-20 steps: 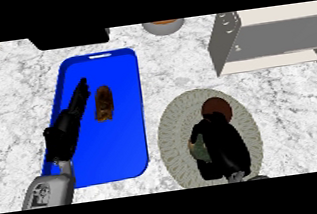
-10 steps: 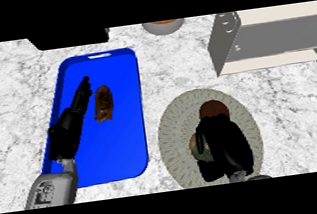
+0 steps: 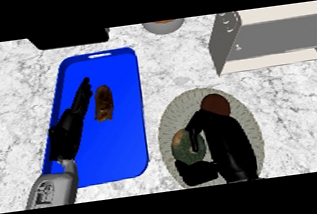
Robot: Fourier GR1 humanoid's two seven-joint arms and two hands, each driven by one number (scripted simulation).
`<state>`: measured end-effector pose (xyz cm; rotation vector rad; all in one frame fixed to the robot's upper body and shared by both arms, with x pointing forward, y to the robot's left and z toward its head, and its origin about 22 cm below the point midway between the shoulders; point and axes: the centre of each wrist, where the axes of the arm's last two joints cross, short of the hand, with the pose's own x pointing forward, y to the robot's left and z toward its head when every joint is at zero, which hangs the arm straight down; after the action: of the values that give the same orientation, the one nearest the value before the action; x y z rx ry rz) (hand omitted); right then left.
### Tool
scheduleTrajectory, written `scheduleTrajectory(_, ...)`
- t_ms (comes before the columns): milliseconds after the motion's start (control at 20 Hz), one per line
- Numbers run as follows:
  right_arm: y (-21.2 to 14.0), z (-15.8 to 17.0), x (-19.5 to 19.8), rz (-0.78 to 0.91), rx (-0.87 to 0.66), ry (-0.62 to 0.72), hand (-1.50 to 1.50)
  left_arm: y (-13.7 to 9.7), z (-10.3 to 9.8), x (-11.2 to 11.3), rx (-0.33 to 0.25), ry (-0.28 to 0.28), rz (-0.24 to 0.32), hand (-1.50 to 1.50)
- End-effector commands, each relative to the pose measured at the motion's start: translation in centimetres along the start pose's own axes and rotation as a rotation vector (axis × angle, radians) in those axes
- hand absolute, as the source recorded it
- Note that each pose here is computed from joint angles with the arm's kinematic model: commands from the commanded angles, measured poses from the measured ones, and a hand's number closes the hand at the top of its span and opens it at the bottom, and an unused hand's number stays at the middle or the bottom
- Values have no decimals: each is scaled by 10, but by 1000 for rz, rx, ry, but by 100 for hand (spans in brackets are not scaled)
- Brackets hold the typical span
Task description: Pick the squash from the placemat and place it in the tiered shelf
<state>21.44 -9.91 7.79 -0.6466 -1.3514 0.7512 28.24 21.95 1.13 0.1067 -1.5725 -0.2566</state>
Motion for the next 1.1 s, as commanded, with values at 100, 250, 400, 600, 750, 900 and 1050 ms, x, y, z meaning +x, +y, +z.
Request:
scheduleTrajectory(100,-39,29,36,-140,-175,-99,150,12,5,-3,6,2,-2,0)
scheduleTrajectory(250,-68,38,46,-168,-247,-87,150,16,3,1,21,14,-11,0)
scheduleTrajectory(400,-97,53,55,-147,-356,-31,150,0,17,-17,1,3,-10,0)
scheduleTrajectory(600,-122,65,62,-70,-454,-17,150,5,3,-4,-6,11,10,0)
scheduleTrajectory(750,-130,54,68,-64,-542,-23,150,11,12,-1,-4,4,-4,0)
scheduleTrajectory(900,-161,54,67,-69,-605,-24,150,-8,2,-10,-4,9,-3,0)
scheduleTrajectory(1050,-184,57,60,-12,-680,-12,150,4,5,-2,17,-10,11,0)
